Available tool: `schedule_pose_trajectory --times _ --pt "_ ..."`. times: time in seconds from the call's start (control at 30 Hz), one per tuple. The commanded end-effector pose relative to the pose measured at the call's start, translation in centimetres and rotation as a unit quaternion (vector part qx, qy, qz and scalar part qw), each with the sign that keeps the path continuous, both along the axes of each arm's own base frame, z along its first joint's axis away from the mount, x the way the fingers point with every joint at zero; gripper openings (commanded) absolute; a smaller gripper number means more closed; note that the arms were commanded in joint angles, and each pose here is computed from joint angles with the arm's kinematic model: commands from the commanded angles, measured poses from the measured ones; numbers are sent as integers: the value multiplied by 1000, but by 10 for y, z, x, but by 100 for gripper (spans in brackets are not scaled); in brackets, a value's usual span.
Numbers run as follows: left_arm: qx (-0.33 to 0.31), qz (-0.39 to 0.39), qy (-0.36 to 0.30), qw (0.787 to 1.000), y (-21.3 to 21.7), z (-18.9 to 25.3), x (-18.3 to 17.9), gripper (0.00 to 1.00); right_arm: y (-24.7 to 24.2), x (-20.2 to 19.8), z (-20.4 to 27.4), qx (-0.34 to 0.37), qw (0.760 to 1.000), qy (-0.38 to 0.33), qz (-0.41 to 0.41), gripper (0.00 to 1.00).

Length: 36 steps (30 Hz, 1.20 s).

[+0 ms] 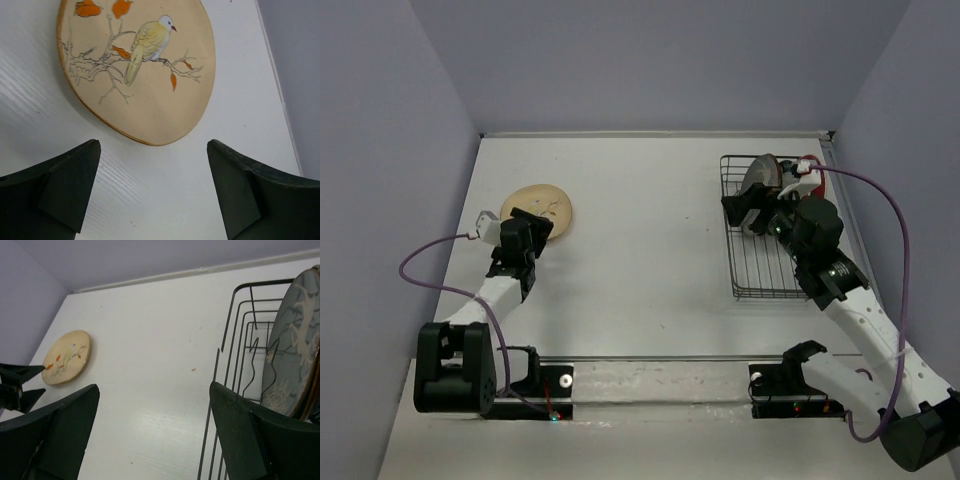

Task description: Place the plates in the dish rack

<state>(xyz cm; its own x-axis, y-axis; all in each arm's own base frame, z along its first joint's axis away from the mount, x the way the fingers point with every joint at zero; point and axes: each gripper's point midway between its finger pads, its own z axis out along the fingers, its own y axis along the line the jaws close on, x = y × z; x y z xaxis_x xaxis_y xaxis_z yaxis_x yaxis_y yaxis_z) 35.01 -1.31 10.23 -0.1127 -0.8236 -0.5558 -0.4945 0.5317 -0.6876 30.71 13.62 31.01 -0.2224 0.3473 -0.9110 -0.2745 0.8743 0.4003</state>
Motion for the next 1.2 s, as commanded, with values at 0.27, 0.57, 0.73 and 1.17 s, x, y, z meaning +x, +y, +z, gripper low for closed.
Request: schedule_pose_trajectory --times 0.27,0.57,0.73,1.17 --pt "17 144 33 989 83 -31 13 88 34 1 -9 27 996 -2 80 96" --pt "-34 87 15 996 92 -59 61 67 39 3 -17 26 996 7 88 93" --pt "-77 47 7 996 75 -75 72 20 41 8 -25 23 996 16 89 93" --pt "-69 -8 -135 988 15 23 32 6 98 -7 -12 39 982 29 184 94"
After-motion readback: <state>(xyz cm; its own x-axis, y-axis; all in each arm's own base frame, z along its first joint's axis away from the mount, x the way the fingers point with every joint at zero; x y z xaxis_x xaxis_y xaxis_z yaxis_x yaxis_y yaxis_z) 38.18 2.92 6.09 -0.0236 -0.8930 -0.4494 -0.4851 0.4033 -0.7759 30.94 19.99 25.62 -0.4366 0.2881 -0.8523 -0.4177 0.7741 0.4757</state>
